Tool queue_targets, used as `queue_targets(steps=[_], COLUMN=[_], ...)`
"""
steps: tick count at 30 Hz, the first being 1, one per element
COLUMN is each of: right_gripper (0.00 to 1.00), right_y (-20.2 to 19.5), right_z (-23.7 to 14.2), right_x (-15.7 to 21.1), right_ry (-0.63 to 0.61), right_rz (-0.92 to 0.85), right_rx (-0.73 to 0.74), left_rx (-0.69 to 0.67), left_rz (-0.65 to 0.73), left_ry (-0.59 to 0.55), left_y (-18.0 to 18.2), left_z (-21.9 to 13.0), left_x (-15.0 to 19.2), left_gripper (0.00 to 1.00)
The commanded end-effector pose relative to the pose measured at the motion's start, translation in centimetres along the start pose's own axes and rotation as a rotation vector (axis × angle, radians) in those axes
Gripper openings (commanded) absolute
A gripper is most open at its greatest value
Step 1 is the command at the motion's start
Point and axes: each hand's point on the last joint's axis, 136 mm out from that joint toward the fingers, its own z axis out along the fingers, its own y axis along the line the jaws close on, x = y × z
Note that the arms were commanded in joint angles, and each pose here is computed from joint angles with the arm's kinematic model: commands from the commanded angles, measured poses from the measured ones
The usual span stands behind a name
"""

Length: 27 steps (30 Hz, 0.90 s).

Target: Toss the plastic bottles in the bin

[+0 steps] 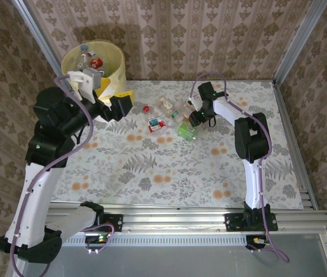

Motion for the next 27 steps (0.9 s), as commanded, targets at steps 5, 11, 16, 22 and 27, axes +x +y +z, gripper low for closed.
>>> queue_targets(steps=[5, 11, 16, 22, 27], right_gripper=[0.32, 0.32, 0.30, 0.29, 0.29], right_y=[0.8, 1.2, 1.3, 2.6, 5.5], right_z=[-3.6, -5.3, -7.1, -11.1, -14.5], right_x=[-1.1, -1.2, -1.0, -2.0, -3.2], right_ry=[-0.085, -0.113, -0.126, -0.222, -0.321], right_rz=[-0.022, -0.024, -0.013, 0.040, 0.018], right_rx=[0.055, 0.082, 0.116, 0.120, 0.098], left_rx=[-0.040, -0.015, 0.012, 0.016, 0.047], left_rz=[-0.057, -0.127, -0.208, -0.316, -0.405], left_ry=[0.036, 0.061, 0.081, 0.113, 0.113], left_y=[1.1, 0.8, 0.7, 1.3, 1.6], left_z=[2.9, 5.6, 8.0, 11.2, 13.6], left_x=[2.2, 5.0, 7.5, 11.3, 13.1], left_gripper=[1.00, 1.00, 1.00, 1.00, 1.00])
